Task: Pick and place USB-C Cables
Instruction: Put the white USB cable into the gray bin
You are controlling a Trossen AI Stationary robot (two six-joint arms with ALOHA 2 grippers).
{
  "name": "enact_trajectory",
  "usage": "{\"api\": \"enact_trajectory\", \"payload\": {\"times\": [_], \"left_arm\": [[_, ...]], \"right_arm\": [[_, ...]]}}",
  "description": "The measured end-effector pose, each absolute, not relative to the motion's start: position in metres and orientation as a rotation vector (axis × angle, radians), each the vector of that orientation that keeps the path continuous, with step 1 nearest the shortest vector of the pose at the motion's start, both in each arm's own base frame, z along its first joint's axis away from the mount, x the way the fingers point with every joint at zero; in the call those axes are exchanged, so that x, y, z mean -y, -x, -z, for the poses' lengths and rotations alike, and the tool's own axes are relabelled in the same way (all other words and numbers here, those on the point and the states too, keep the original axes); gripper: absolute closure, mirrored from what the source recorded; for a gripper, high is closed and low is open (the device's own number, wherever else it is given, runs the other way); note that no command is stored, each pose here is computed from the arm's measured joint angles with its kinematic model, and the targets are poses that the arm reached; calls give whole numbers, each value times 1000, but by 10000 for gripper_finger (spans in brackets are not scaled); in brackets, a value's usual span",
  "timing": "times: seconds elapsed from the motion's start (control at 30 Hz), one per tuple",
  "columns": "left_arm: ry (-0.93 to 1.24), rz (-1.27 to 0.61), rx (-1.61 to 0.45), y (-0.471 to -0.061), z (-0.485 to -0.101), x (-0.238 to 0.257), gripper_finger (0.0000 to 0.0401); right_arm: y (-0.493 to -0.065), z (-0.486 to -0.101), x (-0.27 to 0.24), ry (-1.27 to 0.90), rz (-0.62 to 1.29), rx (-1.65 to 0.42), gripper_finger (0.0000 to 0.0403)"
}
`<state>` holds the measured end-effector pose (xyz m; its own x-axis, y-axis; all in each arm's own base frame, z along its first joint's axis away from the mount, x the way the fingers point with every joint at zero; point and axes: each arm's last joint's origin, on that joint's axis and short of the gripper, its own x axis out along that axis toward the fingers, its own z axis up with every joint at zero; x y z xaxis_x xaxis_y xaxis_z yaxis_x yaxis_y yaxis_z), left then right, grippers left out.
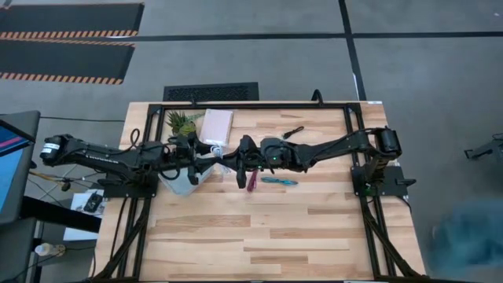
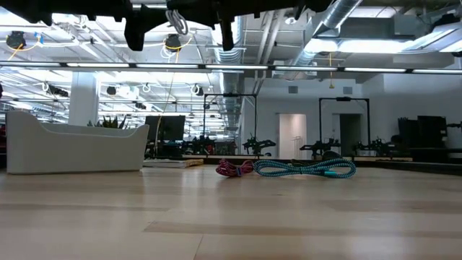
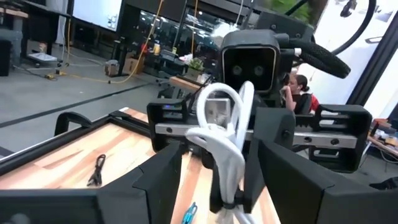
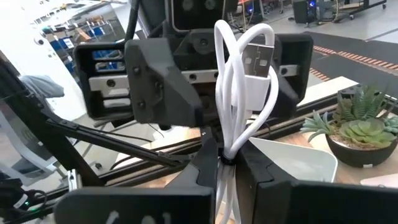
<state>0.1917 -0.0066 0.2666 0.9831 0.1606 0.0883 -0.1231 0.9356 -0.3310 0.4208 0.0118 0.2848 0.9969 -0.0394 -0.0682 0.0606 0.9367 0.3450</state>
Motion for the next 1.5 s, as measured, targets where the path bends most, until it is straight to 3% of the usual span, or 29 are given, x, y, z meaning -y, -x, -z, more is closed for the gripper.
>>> {"api": "enact_trajectory", "payload": {"times": [0.6, 0.77, 1.2, 1.5], "left_arm": [[276, -173, 107, -193, -265, 0, 392], [276, -178, 93, -193, -264, 0, 392], [251, -215, 57, -189, -273, -1, 399], [252, -306, -135, -169, -310, -1, 400]], "right_arm": [[-421, -285, -10, -371, 65, -61, 361], [-420, -282, -9, -379, 119, -76, 337], [-419, -280, -9, -346, 130, -114, 205], [-396, -314, -3, -314, 139, -106, 184]]}}
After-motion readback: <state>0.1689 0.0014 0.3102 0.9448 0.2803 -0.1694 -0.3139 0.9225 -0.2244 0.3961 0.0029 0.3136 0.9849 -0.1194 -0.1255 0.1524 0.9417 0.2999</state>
